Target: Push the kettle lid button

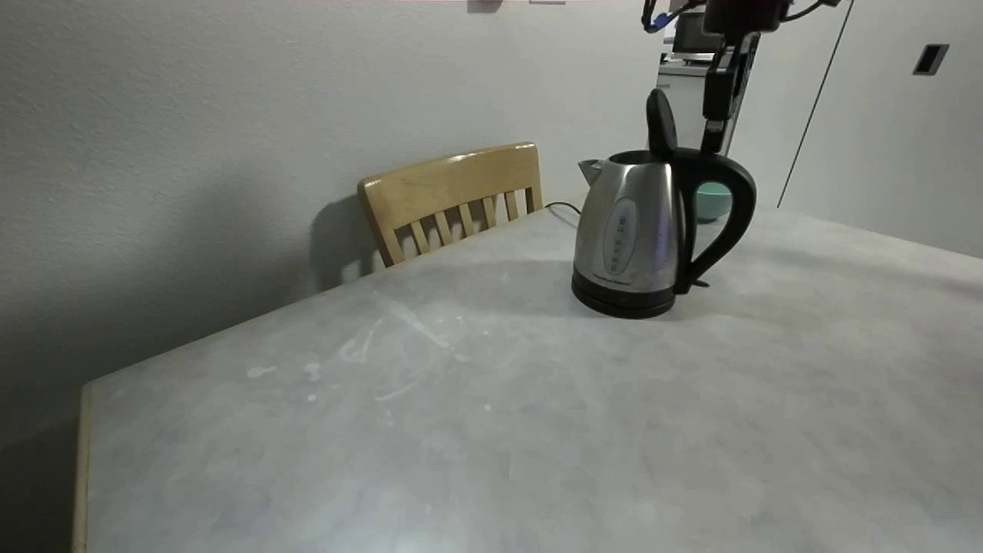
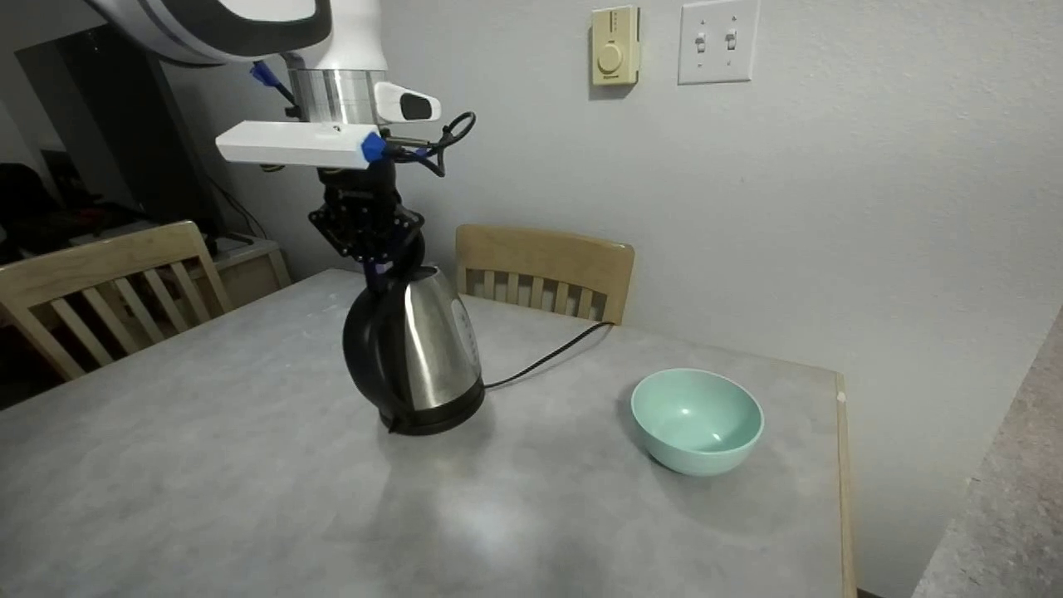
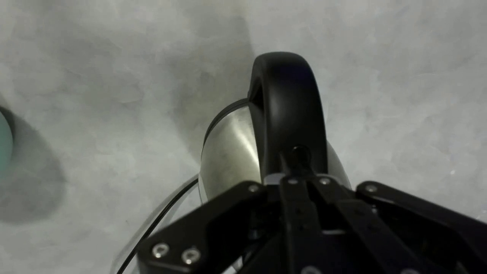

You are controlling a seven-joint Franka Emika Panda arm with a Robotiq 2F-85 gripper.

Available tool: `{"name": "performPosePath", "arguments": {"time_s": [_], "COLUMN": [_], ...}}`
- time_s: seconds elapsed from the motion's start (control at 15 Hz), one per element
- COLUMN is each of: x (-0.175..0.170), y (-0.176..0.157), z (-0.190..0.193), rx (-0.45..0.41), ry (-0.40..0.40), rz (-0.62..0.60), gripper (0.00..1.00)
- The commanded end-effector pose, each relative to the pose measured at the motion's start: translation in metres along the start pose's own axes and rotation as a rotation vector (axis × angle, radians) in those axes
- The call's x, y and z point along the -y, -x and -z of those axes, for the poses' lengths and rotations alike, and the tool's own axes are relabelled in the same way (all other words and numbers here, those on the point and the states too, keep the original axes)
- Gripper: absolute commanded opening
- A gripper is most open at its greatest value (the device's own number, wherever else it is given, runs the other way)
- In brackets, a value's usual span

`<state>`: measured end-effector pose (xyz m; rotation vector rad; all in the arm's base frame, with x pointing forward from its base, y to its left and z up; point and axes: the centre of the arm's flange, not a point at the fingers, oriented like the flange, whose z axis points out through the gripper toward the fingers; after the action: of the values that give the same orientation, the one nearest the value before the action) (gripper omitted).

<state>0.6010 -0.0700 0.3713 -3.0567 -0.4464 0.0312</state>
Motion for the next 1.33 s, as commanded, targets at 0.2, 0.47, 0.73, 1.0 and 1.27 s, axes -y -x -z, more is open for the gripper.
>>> {"name": "performPosePath", "arguments": {"time_s": [0.2,0.47,0.73,1.0,1.27], "x": [0.006,0.017,0.030,0.045,0.054], "y": [-0.002,0.003,0.010,0.022,0.032], "z": [-0.004,0.010,0.027,0.054,0.071], "rx": [0.028,0.010,0.013,0.005,0.016], "ry": [-0.012,-0.008,0.007,0.046,0.070], "rz": [0.013,0.060,0.105,0.165,0.199], "gripper": [0.00,0.00,0.00,0.00,0.00]}}
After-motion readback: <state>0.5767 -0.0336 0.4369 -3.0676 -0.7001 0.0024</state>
